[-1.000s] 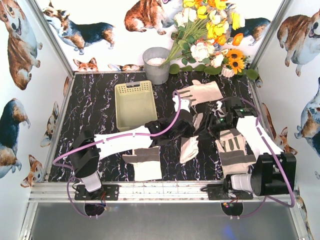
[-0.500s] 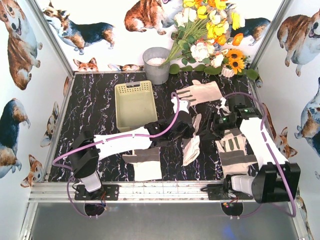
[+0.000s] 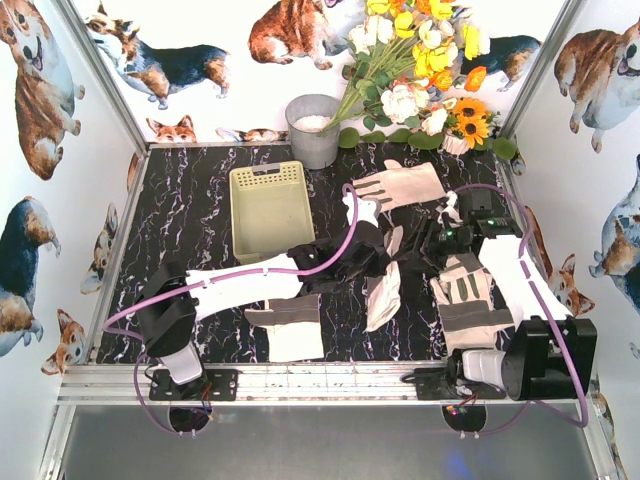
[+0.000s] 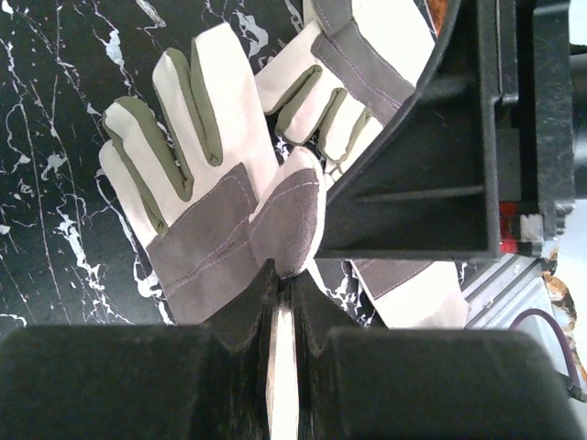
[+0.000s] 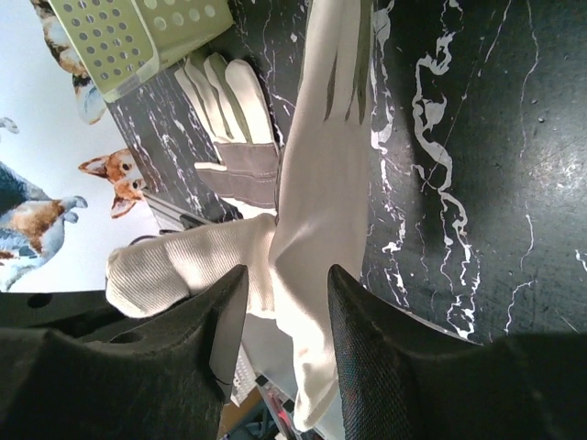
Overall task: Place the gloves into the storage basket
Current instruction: Pick up the glove from the center of the board.
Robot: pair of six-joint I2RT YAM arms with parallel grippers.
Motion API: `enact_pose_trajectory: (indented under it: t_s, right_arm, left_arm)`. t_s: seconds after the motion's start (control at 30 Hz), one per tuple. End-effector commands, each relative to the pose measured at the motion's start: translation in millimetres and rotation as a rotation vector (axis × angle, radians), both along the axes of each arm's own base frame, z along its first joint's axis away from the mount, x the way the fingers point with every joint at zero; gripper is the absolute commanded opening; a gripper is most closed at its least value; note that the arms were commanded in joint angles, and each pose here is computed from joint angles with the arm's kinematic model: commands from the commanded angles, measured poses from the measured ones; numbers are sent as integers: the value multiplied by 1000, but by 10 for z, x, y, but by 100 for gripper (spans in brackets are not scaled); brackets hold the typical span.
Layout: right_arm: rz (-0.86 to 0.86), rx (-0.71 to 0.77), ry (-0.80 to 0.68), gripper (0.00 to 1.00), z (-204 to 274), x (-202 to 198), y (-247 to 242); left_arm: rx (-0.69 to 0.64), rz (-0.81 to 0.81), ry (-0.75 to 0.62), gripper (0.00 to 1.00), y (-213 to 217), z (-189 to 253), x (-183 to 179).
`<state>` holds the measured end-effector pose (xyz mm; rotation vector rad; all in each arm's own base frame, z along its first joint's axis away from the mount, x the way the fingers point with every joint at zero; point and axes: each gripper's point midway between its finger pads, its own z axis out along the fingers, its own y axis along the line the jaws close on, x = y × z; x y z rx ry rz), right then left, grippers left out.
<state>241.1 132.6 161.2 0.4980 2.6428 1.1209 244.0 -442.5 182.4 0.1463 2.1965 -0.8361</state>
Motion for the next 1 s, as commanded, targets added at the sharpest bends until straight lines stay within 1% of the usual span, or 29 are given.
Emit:
enact_pose_trajectory:
  t_s: [0.0, 0.1, 0.23, 0.3, 0.37, 0.5, 0.57, 0.67, 0.73, 0.77, 0.83, 0.9, 0.97]
  right_arm:
    - [7, 17, -65, 42, 59, 140, -12]
    - [26, 54, -48, 42, 54, 122, 34]
    - [31, 59, -33, 41, -20, 72, 40]
    - [35, 68, -22, 37, -61, 40, 52]
    - [39, 82, -13, 28, -92, 13, 68]
    - [40, 81, -24, 0, -95, -16, 68]
    - [40, 67, -44, 0, -75, -21, 52]
    - [43, 43, -63, 0, -62, -49, 29]
    - [46, 29, -65, 0, -69, -78, 13]
    - [48, 21, -64, 0, -78, -96, 4]
    - [51, 19, -59, 0, -84, -134, 3]
    - [54, 26, -63, 0, -79, -164, 17]
    - [57, 21, -70, 0, -83, -193, 20]
  left_arm:
    - [-73, -31, -40, 0, -84, 315, -15]
    - [-77, -38, -50, 0, -116, 350, -4]
    - [-89, -46, -59, 0, -142, 390, 0]
    - [-99, -50, -58, 0, -148, 387, -11]
    - [-112, -47, -52, 0, -142, 376, -21]
    - [-121, -19, -33, 0, -74, 315, -14]
    - [-115, 1, -11, 0, -31, 236, 0]
    - [-116, 0, 21, 16, -21, 166, -3]
    - [-115, -15, 37, 25, -62, 120, -12]
    - [-116, -22, 41, 28, -86, 112, -15]
    - [-141, -20, 47, 29, -121, 138, 3]
    - [-206, -21, 46, 29, -173, 208, 35]
    - [-239, -22, 61, 29, -189, 200, 54]
